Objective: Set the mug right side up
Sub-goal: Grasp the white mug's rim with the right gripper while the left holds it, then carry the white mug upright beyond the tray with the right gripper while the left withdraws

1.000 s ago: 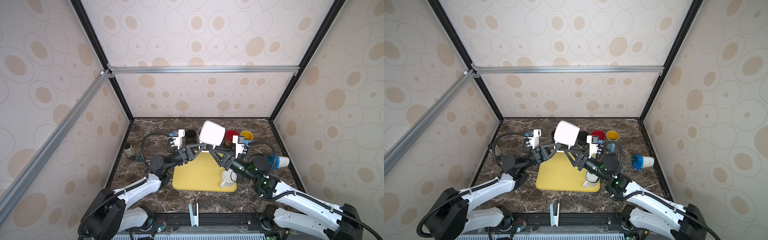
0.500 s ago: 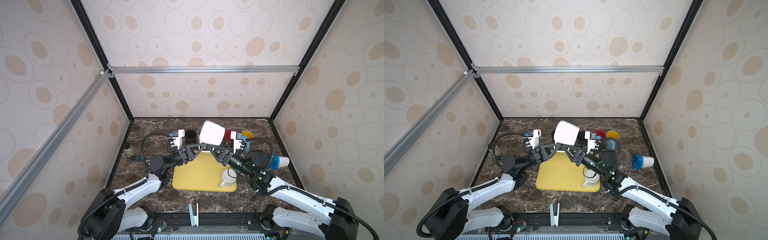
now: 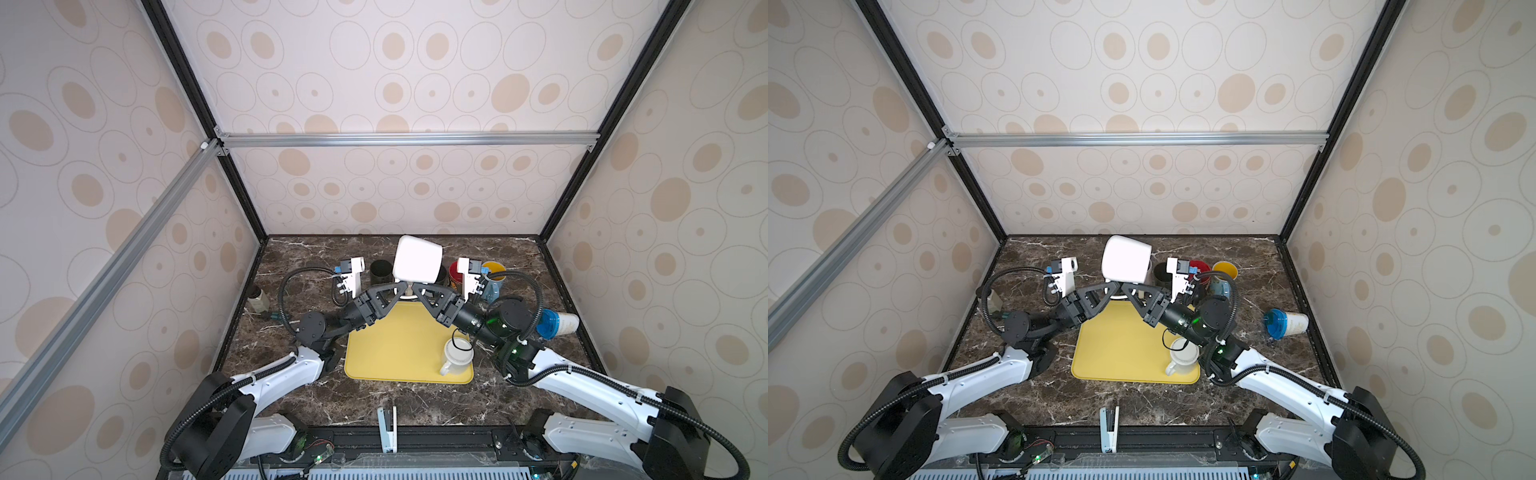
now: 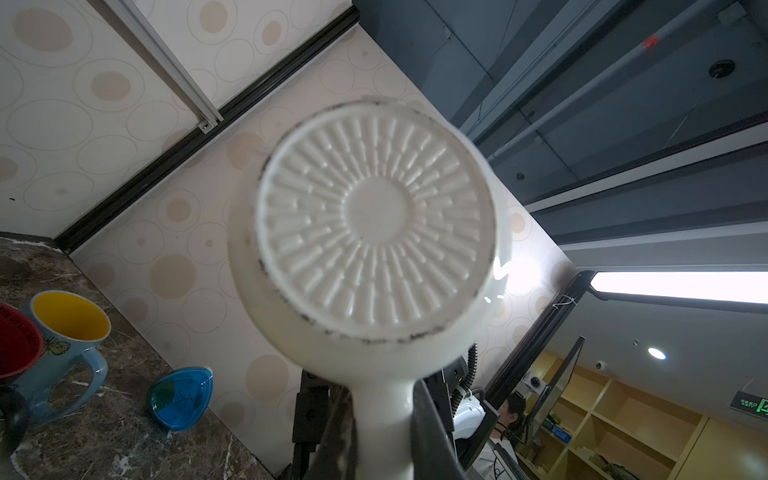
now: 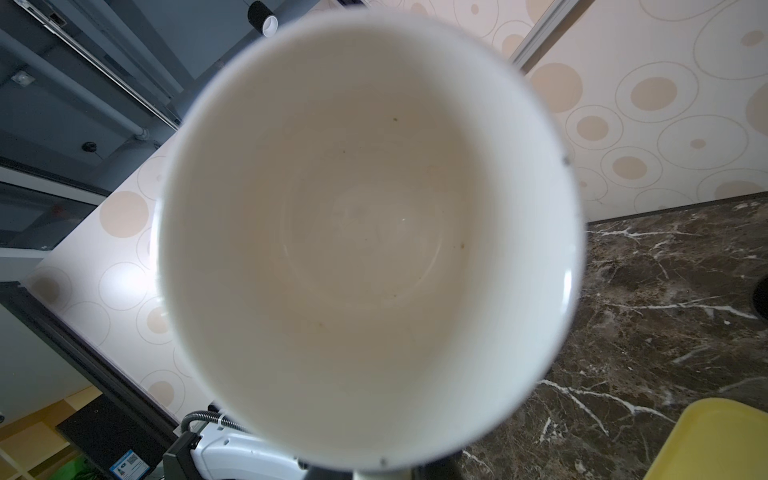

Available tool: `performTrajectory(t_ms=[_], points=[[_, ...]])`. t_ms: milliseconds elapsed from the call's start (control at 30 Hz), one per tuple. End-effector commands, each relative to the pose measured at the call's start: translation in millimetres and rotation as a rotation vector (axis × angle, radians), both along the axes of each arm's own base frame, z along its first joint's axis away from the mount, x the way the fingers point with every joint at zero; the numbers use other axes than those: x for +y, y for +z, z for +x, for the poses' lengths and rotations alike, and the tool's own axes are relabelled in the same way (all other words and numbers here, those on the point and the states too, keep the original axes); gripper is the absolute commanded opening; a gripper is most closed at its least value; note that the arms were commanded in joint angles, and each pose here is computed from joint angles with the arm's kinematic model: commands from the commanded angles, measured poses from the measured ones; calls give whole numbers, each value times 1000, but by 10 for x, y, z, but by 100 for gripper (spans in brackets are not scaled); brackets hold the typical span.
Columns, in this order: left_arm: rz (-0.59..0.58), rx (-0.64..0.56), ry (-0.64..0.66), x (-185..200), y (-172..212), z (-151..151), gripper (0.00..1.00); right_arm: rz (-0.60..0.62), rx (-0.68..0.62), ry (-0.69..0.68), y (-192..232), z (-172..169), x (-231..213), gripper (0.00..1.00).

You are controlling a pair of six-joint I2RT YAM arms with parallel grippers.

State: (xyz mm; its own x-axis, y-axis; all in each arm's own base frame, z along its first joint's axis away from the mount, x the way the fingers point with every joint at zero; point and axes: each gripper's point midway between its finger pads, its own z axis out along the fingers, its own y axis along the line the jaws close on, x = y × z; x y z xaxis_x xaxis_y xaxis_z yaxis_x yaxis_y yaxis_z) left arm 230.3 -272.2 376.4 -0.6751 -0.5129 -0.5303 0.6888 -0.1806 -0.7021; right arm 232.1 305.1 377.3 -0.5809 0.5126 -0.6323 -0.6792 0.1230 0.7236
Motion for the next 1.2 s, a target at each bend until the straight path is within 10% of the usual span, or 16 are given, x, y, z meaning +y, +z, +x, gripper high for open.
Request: performTrajectory(t_ms=[0,33,300,533,1167], points=[[113,18,4,-57,-112,40,80,50,-59,-65,341,93,-130,0],[184,75,70,-31,-289,162,99,28,-33,-79,308,144,-146,0],[728,160,751,940,-1036,616,100,-111,35,-103,234,388,-131,0],[923,248,708,1010,-1339,590,100,-356,147,-61,38,683,214,0],[888,300,702,1203,-1534,254,99,-954,204,-311,-832,1796,1060,0]])
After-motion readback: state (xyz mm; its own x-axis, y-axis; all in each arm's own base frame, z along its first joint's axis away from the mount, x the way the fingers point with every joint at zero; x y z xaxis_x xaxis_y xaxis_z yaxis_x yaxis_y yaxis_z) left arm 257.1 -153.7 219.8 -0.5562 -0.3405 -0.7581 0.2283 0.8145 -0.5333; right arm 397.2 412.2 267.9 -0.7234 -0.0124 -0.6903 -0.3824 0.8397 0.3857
